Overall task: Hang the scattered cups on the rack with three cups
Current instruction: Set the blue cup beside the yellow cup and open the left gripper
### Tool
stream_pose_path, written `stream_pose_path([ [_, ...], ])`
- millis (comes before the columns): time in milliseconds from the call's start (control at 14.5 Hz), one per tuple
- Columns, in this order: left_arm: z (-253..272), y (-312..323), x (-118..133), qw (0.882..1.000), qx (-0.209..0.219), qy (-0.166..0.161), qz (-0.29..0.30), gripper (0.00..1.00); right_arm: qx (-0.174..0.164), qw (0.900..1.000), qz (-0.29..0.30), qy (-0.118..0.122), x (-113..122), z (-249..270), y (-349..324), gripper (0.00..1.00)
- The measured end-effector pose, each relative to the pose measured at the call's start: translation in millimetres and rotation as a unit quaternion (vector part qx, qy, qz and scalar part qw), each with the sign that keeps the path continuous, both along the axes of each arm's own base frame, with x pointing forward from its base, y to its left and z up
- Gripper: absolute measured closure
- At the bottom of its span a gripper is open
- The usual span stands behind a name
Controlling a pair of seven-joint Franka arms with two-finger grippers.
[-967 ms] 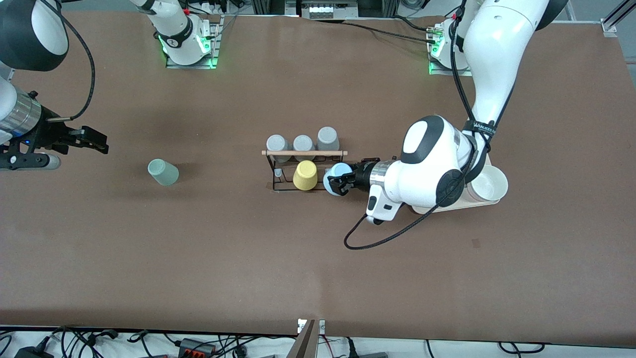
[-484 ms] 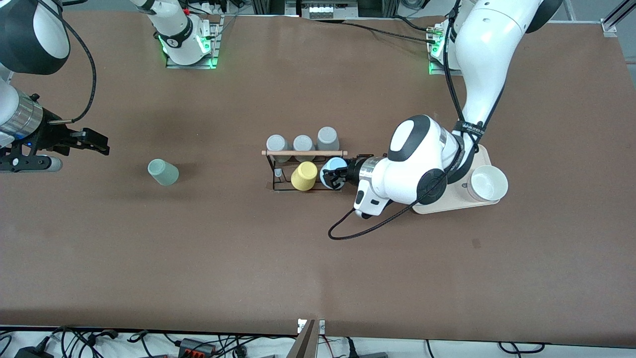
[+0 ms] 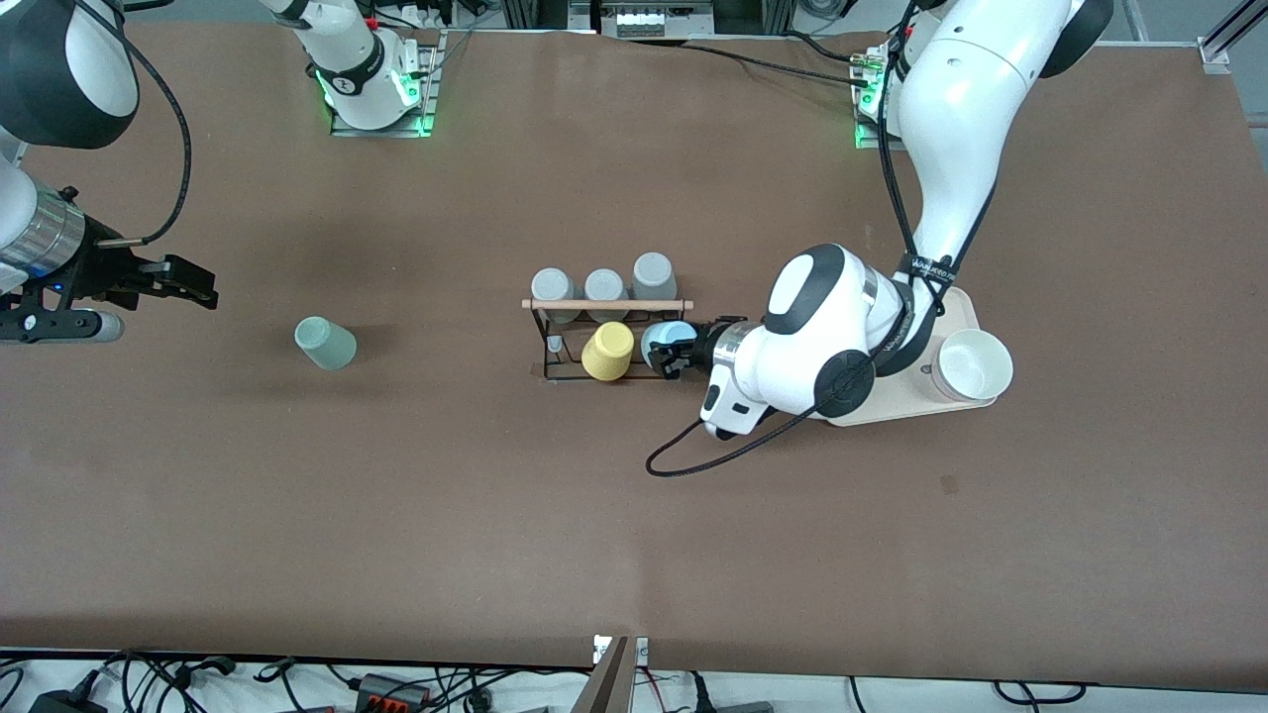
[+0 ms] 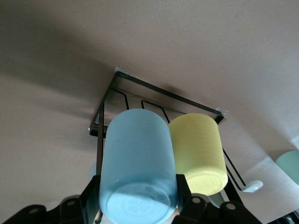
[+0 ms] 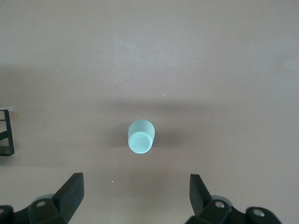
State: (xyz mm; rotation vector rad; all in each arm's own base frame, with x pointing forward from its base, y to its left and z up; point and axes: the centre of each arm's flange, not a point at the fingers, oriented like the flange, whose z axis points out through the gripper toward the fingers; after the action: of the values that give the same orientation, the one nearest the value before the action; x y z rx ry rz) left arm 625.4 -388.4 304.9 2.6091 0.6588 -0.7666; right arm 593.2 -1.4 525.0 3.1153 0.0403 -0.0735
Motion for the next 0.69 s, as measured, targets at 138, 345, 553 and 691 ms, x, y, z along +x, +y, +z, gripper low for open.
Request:
stream_pose_path([
  [138, -5, -4, -3, 1.000, 0.004, 0.000, -0.005, 0.33, 0.000, 1.000, 0.000, 0.000, 0, -1, 0, 0.00],
  [345, 0, 5, 4, 0.999, 0.028, -0.022, -0.016, 0.18, 0.000, 1.000, -0.002, 0.001, 0, -2, -2, 0.00],
  [553, 42, 30, 17, 0.997, 0.057, -0.054, -0.026, 0.00, 0.000, 1.000, -0.002, 0.003, 1, -3, -3, 0.00],
  [691, 96, 87, 38, 0.991, 0.091, -0.092, -0.010, 0.00, 0.000, 1.000, -0.003, 0.004, 1, -4, -3, 0.00],
])
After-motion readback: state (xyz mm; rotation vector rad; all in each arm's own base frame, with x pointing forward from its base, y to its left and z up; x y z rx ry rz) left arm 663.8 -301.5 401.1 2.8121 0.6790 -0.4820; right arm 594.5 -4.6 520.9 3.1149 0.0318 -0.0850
